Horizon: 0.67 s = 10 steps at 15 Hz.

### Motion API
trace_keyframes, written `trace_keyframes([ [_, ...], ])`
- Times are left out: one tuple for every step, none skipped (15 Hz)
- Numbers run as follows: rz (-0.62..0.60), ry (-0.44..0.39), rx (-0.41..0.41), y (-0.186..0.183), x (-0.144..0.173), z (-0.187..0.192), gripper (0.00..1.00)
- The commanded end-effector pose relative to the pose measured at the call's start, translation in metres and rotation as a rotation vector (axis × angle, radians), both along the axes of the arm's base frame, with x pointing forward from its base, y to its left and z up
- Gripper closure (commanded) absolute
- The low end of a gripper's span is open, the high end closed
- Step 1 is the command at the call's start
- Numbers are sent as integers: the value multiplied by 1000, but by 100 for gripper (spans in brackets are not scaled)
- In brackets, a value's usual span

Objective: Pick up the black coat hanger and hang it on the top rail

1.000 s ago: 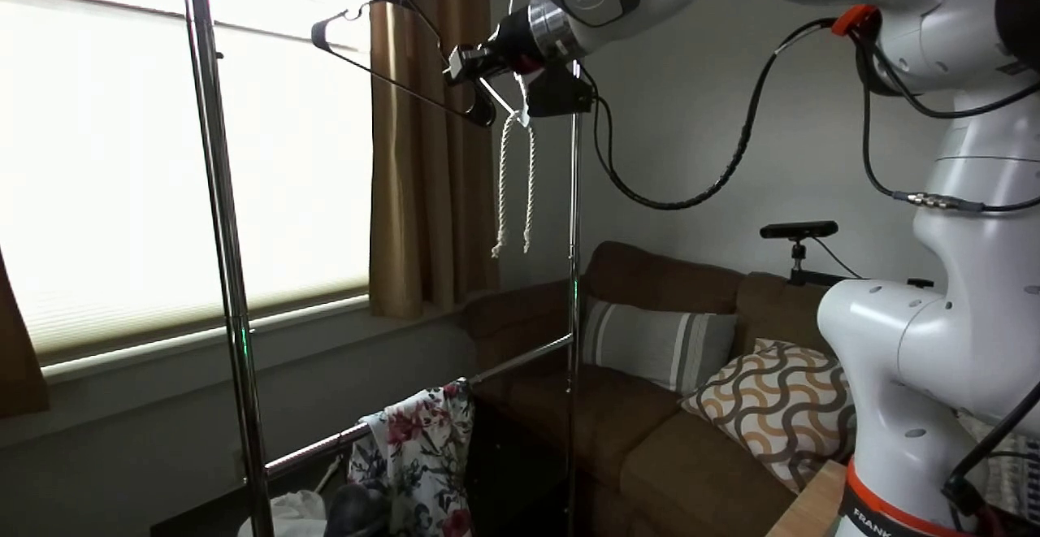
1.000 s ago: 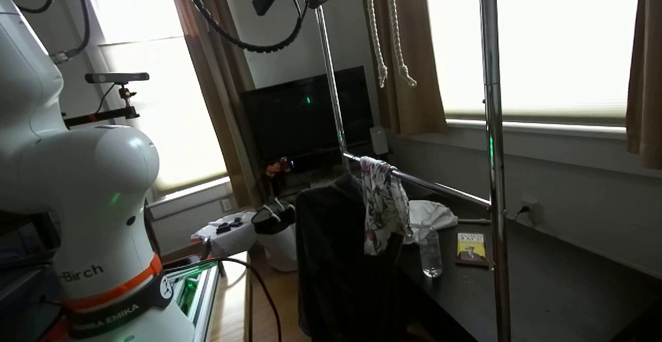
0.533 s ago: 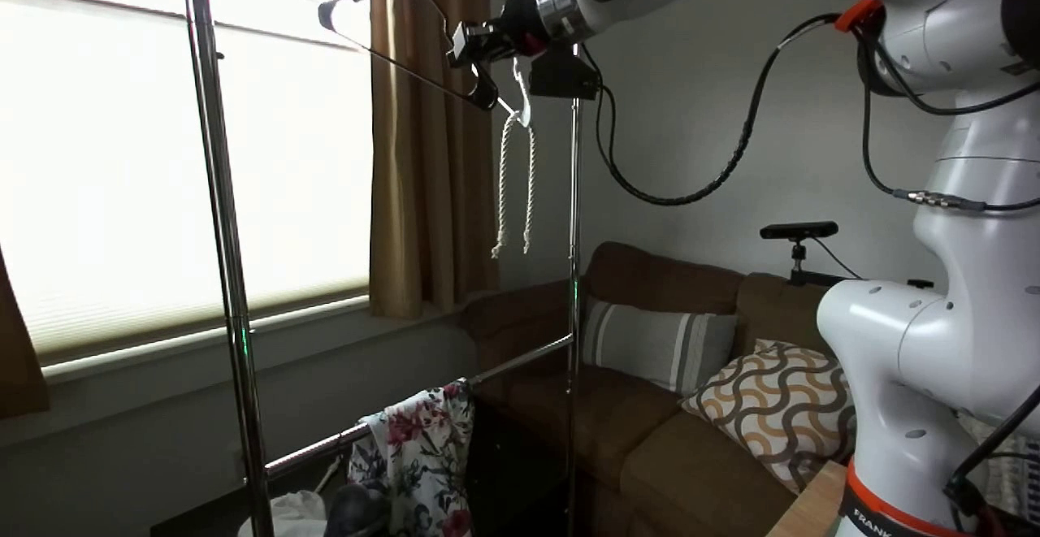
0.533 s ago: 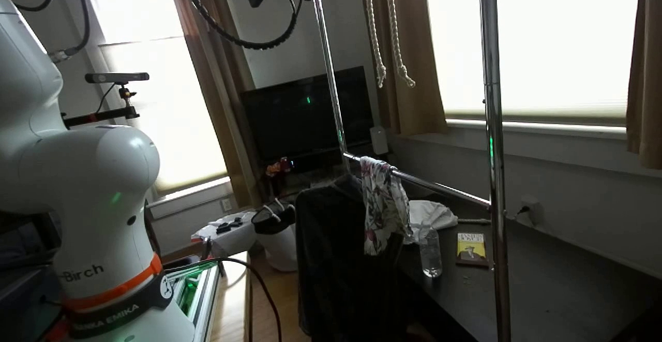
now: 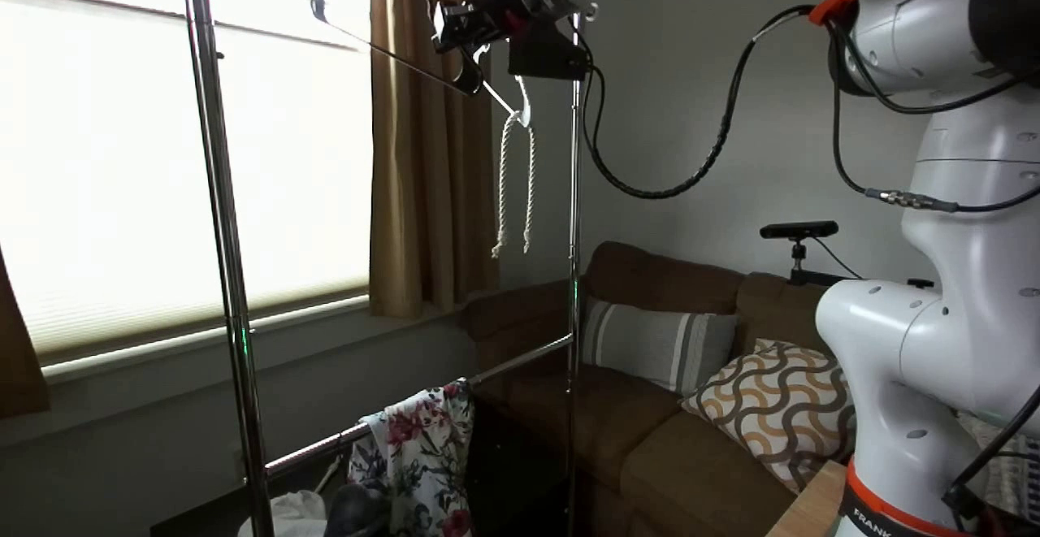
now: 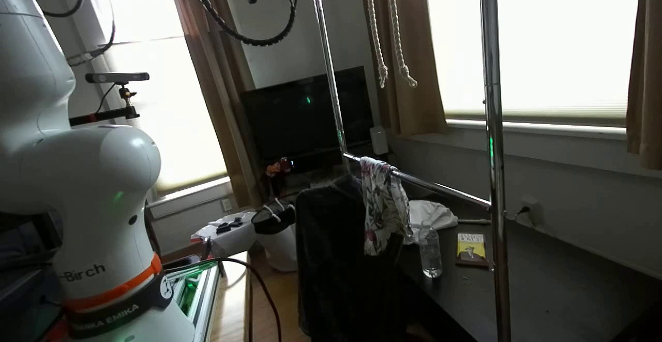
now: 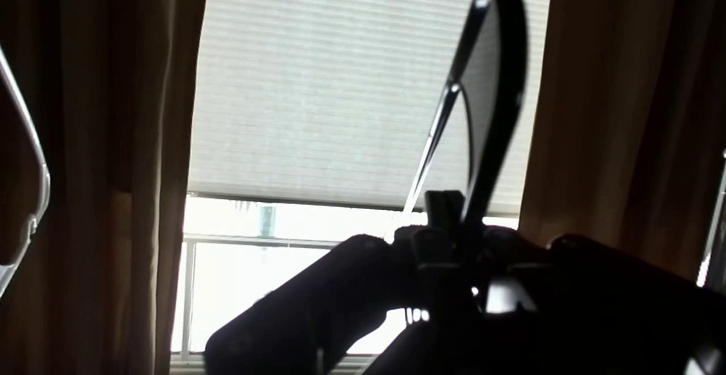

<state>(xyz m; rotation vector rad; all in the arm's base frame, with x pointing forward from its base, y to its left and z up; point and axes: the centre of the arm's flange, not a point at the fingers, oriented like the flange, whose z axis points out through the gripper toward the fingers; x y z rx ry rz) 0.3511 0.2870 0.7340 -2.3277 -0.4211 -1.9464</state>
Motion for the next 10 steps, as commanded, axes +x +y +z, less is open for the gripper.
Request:
trace_keyframes([
  [-51, 32, -24, 29, 19, 23, 99],
  [-61, 36, -24, 33, 23, 25, 99],
  [-70, 40, -26, 36, 26, 26, 99],
  [-78, 43, -22, 39, 31, 29, 99],
  [-88, 48, -14, 41, 36, 32, 99],
  [-100, 53, -4, 42, 40, 36, 99],
  [-113, 59, 4, 43, 44, 40, 99],
  [-127, 66, 4, 44, 47, 43, 99],
  [-139, 77, -10, 45, 51, 43, 99],
  [-149, 87, -29, 46, 54, 41, 99],
])
